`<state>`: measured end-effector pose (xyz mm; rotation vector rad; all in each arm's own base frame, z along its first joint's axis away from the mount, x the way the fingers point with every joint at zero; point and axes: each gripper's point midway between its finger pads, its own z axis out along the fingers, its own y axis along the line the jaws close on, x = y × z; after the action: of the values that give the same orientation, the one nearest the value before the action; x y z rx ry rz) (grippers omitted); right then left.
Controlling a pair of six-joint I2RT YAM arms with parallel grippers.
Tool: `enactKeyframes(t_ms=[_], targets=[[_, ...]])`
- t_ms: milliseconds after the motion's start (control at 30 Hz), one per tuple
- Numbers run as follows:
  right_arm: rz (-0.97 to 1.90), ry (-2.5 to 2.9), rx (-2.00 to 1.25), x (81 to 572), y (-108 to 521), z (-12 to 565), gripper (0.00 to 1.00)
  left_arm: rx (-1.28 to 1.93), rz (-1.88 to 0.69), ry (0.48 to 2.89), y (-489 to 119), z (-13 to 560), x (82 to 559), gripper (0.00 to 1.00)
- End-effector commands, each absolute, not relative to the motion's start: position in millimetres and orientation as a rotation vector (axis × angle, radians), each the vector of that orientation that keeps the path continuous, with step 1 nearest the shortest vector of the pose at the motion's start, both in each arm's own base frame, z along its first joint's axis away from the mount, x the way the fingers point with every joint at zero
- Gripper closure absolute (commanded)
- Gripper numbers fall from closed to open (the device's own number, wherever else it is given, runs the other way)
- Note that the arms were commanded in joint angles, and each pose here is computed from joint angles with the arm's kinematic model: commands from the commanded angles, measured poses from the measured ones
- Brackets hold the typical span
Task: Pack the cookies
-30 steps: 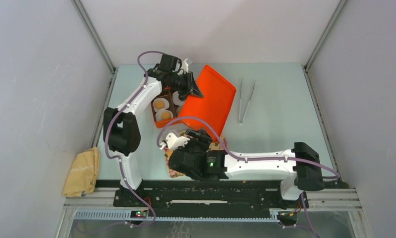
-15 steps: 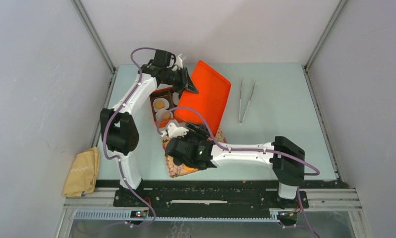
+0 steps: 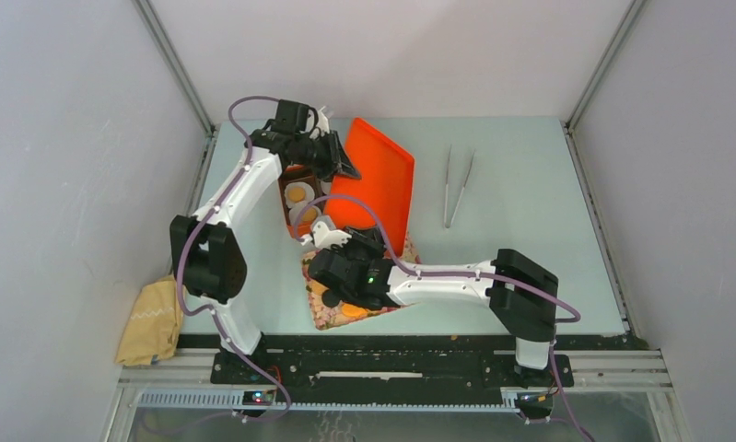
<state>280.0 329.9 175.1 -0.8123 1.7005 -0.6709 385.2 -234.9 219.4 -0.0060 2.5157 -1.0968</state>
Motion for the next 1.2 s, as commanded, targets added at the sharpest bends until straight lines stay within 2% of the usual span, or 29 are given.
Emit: enactKeyframes(t_ms=[0,100,167,267,467,533,567,667,767,833,933,1033,1067,1167], targets=[[-0.623,1.687,-0.628,290.6,326.4,199.2,1.0,0.185,-1.218,2.401,-250.0,257.0,377.6,0.87],[-0.635,1.686,-0.591,293.0,317.5,210.2,1.0,0.209,-1.257,2.334,-256.4,273.8,388.8,0.57],[-0.638,1.688,-0.548,297.2,306.3,223.3,1.0,0.204,-1.273,2.237,-259.6,303.2,399.2,0.46],[-0.582,1.708,-0.503,304.8,291.9,243.2,1.0,0.193,-1.195,2.057,-253.0,367.9,414.7,0.36],[-0.368,1.804,-0.482,315.5,279.9,290.0,1.0,0.041,-0.943,1.728,-198.8,489.0,413.7,0.33],[-0.22,1.876,-0.526,314.7,282.9,305.6,1.0,-0.001,-0.862,1.687,-179.4,499.7,402.9,0.33],[-0.051,1.905,-0.537,313.3,293.0,322.8,1.0,-0.019,-0.819,1.682,-170.8,497.1,397.1,0.33],[0.414,1.951,-0.512,316.1,297.7,363.8,1.0,-0.099,-0.699,1.709,-147.0,459.7,388.0,0.38],[0.89,1.941,-0.486,314.8,295.5,400.4,1.0,-0.153,-0.606,1.712,-128.0,429.4,378.8,0.48],[1.151,1.959,-0.479,321.8,288.0,410.0,1.0,-0.191,-0.542,1.728,-115.1,411.8,373.3,0.59],[1.449,2.062,-0.452,343.4,280.5,391.5,1.0,-0.245,-0.465,1.741,-99.8,393.4,369.3,0.8],[1.7,2.1,-0.45,358.0,277.1,373.2,1.0,-0.241,-0.447,1.762,-98.5,381.9,369.3,0.96],[1.783,2.109,-0.447,361.8,277.8,366.7,1.0,-0.242,-0.439,1.774,-98.2,377.2,370.6,0.99],[1.977,2.091,-0.521,365.5,284.0,351.3,1.0,-0.262,-0.409,1.8,-94.4,362.5,372.8,1.0]])
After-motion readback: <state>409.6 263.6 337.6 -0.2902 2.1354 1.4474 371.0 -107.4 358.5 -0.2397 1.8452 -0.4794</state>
